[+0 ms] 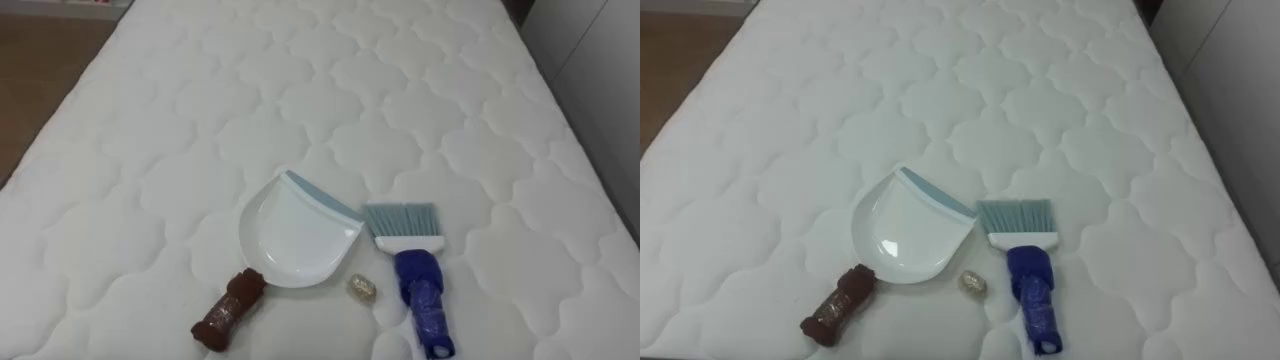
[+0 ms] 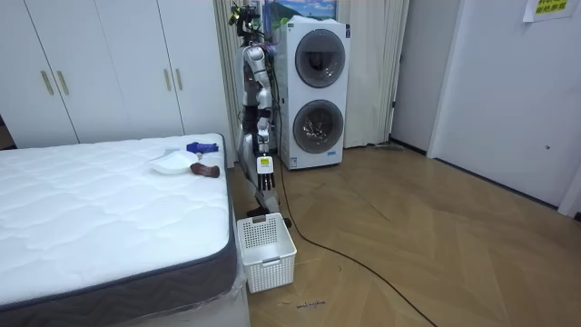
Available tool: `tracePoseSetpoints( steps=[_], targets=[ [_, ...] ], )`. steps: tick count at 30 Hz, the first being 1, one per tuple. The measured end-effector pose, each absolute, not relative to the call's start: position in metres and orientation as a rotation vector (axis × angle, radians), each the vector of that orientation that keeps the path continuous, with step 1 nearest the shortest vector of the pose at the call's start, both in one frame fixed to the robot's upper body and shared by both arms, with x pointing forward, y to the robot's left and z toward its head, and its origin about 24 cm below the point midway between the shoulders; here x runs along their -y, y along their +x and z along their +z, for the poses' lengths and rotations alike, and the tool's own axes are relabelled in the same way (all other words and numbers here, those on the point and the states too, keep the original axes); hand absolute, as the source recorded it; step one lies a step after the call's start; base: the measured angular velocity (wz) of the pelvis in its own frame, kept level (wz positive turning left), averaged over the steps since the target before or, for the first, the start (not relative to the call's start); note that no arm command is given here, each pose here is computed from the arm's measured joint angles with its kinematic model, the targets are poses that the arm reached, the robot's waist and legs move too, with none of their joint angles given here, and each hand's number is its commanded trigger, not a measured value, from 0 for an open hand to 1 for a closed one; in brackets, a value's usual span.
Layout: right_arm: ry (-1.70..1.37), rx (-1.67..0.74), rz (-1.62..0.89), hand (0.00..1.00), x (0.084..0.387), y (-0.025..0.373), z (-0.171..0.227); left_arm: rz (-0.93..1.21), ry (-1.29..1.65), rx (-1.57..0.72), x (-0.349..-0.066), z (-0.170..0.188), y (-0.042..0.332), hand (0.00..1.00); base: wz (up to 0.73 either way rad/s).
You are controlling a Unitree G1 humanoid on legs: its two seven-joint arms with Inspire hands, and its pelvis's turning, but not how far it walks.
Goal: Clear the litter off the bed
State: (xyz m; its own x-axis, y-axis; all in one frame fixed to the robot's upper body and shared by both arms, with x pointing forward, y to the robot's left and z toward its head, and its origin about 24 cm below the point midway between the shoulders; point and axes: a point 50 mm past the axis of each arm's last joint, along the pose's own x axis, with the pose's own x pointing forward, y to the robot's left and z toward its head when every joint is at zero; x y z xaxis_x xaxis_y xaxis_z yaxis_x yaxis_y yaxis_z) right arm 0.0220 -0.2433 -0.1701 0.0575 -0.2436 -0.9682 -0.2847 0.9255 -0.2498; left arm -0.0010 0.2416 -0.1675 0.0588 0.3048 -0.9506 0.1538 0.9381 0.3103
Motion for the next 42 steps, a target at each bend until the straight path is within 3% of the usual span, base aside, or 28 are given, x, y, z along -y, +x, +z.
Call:
tracePoseSetpoints(
  steps=[17,25,33,42],
  targets=[
    [-0.434,-1.508,0.012,0.0,0.244,0.023,-0.17,0.156,0.393,-1.506,-0.243,-0.167,-0.001,0.0,0.0],
    [-0.424,-1.498,0.005,0.0,0.244,0.023,-0.17,0.299,0.368,-1.471,-0.251,-0.164,0.002,0.0,0.0],
    [-0.415,-1.388,-0.062,0.0,0.248,0.036,-0.167,0.602,0.352,-1.134,-0.274,-0.143,0.051,0.0,0.01],
    [-0.392,-1.314,-0.097,0.0,0.248,0.041,-0.165,0.711,0.404,-0.793,-0.279,-0.111,0.105,0.0,0.03]
  ],
)
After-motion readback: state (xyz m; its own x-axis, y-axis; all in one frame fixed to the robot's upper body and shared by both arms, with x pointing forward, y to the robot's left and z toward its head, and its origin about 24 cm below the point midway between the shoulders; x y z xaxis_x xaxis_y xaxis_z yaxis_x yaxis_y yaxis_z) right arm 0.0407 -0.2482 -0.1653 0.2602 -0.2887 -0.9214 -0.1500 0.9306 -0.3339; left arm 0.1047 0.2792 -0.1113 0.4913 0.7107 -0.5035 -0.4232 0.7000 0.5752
